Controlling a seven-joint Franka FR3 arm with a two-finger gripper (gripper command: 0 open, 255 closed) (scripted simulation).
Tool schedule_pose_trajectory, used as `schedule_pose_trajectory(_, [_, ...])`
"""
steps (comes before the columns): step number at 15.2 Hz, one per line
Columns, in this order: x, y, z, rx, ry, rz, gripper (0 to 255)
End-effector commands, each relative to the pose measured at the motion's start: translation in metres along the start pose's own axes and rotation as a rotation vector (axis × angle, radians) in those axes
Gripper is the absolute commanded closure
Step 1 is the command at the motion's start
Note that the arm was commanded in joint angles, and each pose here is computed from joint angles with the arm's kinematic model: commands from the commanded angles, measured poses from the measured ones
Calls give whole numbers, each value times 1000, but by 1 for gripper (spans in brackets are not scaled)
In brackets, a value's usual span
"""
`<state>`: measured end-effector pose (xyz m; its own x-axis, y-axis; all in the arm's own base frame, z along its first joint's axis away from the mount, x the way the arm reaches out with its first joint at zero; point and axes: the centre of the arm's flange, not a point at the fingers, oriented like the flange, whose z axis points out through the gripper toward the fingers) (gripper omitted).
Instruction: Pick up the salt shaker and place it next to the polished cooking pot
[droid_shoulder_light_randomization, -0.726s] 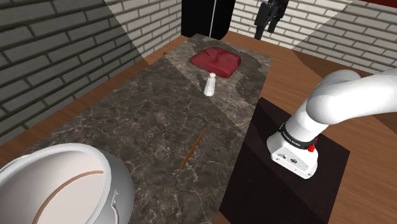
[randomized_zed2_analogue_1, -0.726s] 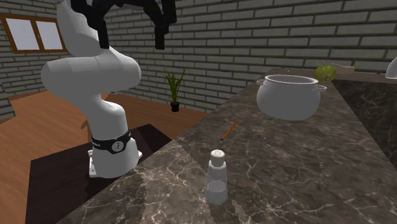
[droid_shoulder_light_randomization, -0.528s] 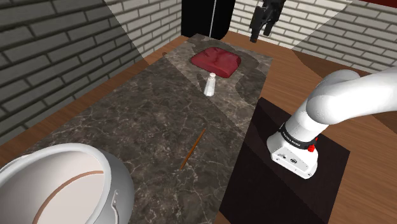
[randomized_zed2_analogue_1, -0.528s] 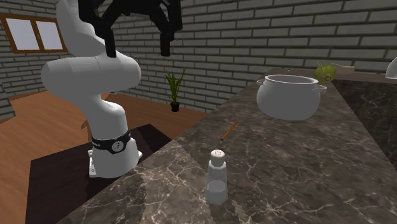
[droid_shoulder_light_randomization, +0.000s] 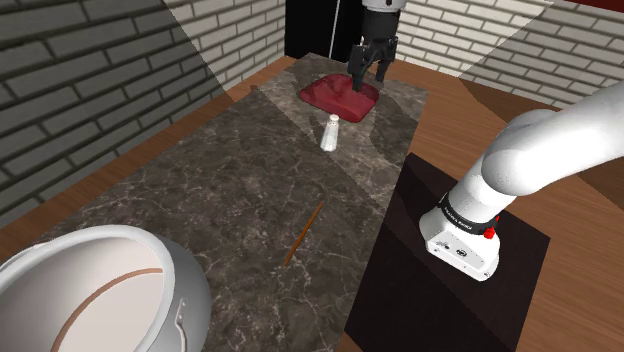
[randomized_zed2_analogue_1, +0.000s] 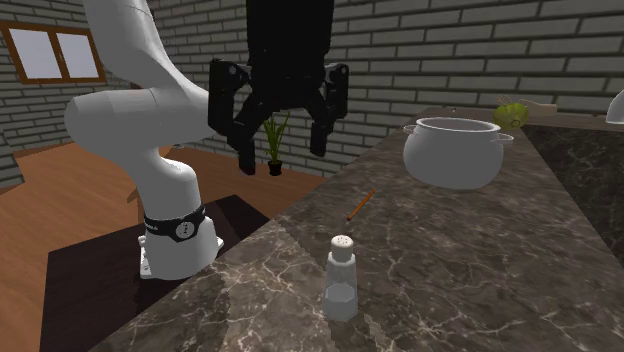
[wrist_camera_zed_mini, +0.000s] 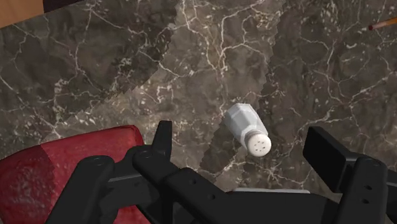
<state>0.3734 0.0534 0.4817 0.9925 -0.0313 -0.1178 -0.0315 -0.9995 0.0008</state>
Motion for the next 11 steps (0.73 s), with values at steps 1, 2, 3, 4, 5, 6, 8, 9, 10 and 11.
schedule_pose_trajectory(1, [19,-6,18,8,-19,11,0])
schedule_pose_trajectory(2, [28,-10,27,11,-28,16,0])
schedule_pose_trajectory(3, [37,-15,37,15,-38,21,0])
schedule_pose_trajectory(4, [47,-19,46,18,-47,26,0])
schedule_pose_trajectory(5, [56,-23,56,21,-57,31,0])
schedule_pose_trajectory(6, [65,-27,66,25,-66,36,0])
schedule_pose_trajectory(8, [84,-35,85,32,-85,46,0])
schedule_pose_trajectory(9, [93,-39,95,35,-95,52,0])
schedule_pose_trajectory(10, [94,-40,97,36,-96,52,0])
schedule_pose_trajectory(11, [94,-40,102,36,-96,52,0])
